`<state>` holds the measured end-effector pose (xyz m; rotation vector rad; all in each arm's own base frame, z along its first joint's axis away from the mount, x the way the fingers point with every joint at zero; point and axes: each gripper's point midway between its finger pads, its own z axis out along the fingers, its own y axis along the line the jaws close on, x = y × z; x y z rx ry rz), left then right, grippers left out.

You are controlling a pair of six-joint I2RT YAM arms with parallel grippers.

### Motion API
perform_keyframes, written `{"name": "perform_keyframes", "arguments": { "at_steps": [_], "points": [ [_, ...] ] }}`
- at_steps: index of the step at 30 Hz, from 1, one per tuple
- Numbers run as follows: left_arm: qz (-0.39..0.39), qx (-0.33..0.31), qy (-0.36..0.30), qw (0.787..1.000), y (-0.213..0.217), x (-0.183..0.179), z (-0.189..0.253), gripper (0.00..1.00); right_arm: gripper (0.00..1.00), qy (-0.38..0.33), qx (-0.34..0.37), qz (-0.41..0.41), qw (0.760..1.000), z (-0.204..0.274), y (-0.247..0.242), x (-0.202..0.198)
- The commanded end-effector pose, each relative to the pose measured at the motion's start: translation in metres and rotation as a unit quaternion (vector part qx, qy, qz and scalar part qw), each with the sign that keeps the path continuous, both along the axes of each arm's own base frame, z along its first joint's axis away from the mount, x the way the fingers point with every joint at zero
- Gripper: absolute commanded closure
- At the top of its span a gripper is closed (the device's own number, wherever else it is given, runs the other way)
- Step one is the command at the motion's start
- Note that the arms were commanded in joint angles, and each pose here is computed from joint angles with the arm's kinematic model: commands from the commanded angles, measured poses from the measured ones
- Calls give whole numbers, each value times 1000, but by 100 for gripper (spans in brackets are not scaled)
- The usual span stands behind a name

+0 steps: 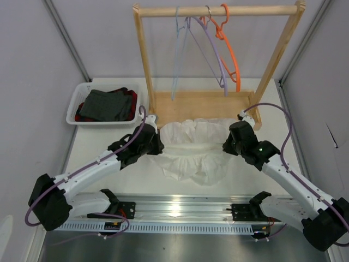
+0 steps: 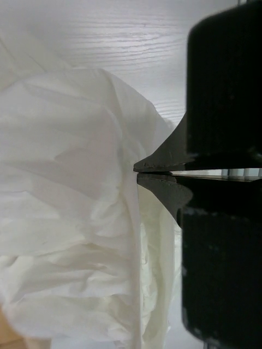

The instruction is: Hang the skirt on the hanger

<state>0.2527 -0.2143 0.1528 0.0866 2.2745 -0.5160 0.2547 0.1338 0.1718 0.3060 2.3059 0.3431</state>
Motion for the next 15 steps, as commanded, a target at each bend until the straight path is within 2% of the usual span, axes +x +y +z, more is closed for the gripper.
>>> {"name": "perform_keyframes", "arguments": {
  "at_steps": [1,6,10,15],
  "points": [
    [18,-28,27,999,-8,0,-30,100,100,-6,13,-18,1000,-15,6,0],
    [-5,-24,37,999,-26,-3,-47,100,100,10,12,2,1000,-45,20,-8],
    [-30,-28,24,999,-40,-3,-36,99,100,2,16,16,1000,-43,30,-11],
    [-43,-23,8,999,-44,0,-9,84,100,2,10,25,1000,-45,34,-12]
  ]
}}
